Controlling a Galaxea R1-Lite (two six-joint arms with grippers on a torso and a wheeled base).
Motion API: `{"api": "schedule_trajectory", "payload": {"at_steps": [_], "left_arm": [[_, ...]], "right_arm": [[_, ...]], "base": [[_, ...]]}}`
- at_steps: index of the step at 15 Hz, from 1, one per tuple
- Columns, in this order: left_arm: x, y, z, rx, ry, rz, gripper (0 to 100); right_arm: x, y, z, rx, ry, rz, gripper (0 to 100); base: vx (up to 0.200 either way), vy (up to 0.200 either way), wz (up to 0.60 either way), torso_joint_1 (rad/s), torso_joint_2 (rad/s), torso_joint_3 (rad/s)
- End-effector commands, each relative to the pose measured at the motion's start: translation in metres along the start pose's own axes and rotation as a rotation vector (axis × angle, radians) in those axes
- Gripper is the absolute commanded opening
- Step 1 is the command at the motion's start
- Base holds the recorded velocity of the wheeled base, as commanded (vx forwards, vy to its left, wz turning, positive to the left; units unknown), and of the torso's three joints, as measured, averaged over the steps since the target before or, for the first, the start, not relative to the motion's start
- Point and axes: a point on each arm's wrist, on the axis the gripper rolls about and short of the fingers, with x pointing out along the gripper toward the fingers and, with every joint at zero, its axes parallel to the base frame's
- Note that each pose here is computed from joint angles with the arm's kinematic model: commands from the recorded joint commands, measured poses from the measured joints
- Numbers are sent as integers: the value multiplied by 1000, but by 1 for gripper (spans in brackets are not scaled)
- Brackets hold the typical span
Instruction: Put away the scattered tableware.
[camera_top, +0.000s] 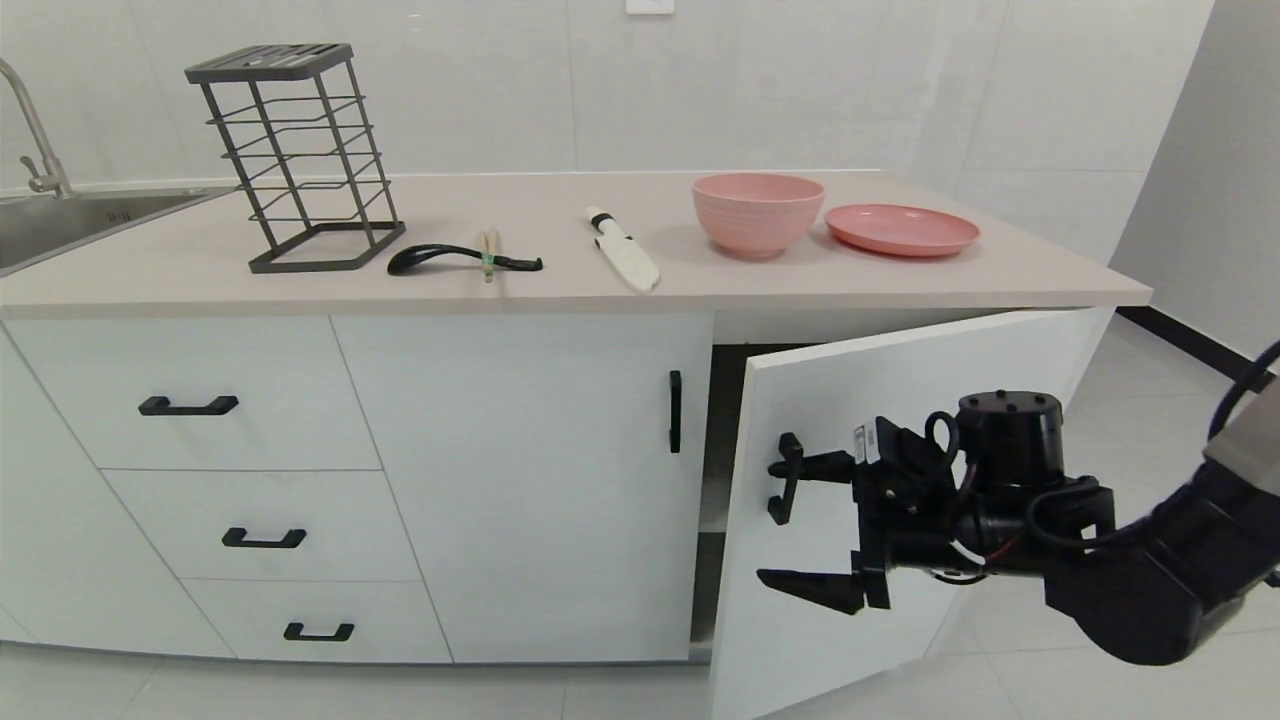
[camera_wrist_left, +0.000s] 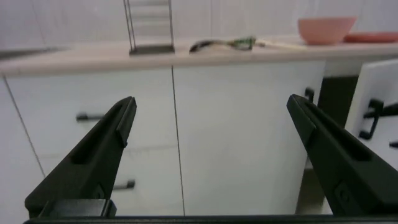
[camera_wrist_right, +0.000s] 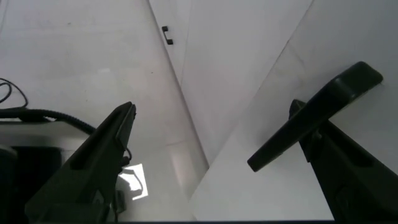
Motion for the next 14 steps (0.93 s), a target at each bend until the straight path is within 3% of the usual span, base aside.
{"api": "schedule_trajectory", "payload": {"at_steps": [1, 2, 3, 4, 5, 6, 7, 8, 9, 10, 11, 12, 14], "left_arm": [[61, 3, 39, 122, 80, -281, 100], [86, 5, 40, 132, 136, -389, 100], [115, 3, 48, 141, 158, -507, 100], [155, -11, 54, 114, 176, -668, 100], [177, -25, 59, 91, 163, -764, 100], [211, -49, 59, 71, 148, -864, 100], [242, -87, 45, 53, 166, -977, 100], [254, -121, 27, 43, 206, -1033, 100], [257, -144, 13, 45, 242, -1056, 100], [252, -182, -11, 35, 312, -1114, 100], [244, -211, -29, -3, 374, -1168, 100], [240, -226, -41, -7, 418, -1171, 100], [246, -234, -57, 26, 465, -1087, 100]], "right_arm": [[-24, 31, 16, -25, -21, 19, 100], [-35, 42, 17, -21, -19, 19, 100], [-42, 50, 17, -16, -15, 19, 100], [-47, 57, 16, -11, -11, 21, 100], [-51, 62, 17, -14, -13, 20, 100], [-55, 65, 18, -18, -17, 15, 100], [-58, 67, 20, -26, -23, 10, 100], [-59, 66, 20, -27, -24, 2, 100], [-60, 65, 20, -26, -23, -4, 100], [-61, 65, 20, -25, -21, -11, 100], [-62, 63, 19, -23, -20, -21, 100], [-63, 63, 19, -24, -20, -23, 100], [-63, 63, 19, -25, -21, -25, 100]], "base": [[0, 0, 0, 0, 0, 0], [0, 0, 0, 0, 0, 0], [0, 0, 0, 0, 0, 0], [0, 0, 0, 0, 0, 0], [0, 0, 0, 0, 0, 0], [0, 0, 0, 0, 0, 0], [0, 0, 0, 0, 0, 0], [0, 0, 0, 0, 0, 0], [0, 0, 0, 0, 0, 0], [0, 0, 0, 0, 0, 0], [0, 0, 0, 0, 0, 0], [0, 0, 0, 0, 0, 0], [0, 0, 0, 0, 0, 0]]}}
